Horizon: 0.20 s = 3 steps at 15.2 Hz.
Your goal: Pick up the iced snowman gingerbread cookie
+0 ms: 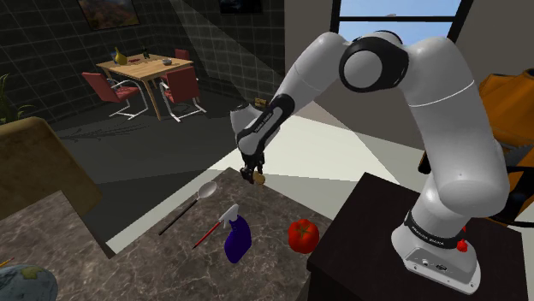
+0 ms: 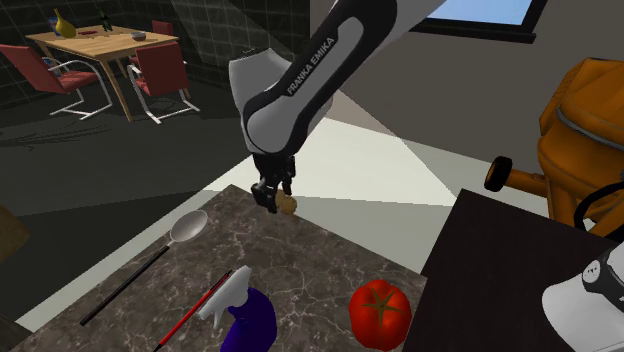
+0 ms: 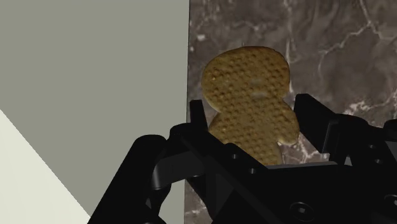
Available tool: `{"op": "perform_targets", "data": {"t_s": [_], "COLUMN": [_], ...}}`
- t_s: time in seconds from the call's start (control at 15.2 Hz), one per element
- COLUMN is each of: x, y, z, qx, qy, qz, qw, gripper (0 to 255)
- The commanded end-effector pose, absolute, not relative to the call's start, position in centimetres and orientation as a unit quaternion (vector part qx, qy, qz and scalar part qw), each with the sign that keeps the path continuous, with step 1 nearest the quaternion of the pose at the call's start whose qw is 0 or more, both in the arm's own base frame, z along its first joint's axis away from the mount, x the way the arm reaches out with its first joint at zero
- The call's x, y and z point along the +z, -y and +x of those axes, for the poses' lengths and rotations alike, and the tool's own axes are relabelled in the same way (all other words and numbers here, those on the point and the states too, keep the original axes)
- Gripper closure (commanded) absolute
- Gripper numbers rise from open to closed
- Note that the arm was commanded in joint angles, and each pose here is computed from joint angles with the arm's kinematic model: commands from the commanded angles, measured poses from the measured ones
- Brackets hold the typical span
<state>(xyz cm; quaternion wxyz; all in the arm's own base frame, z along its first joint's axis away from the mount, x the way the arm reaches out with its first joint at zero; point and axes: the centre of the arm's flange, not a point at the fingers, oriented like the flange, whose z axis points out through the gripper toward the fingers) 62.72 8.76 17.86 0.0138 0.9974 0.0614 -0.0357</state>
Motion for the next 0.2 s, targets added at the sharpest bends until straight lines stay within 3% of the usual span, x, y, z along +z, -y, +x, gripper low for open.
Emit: {"op": "perform_targets", "data": {"t_s": [0.0, 0.13], "x": [19.05, 19.13], "y": [-8.77, -8.77], "z": [62.75, 62.75], "qx": [-0.036, -0.036], "qy": [-0.061, -0.061], "qz": [0.997, 0.997], "qw": [0.014, 0.014], "gripper": [255, 255]}}
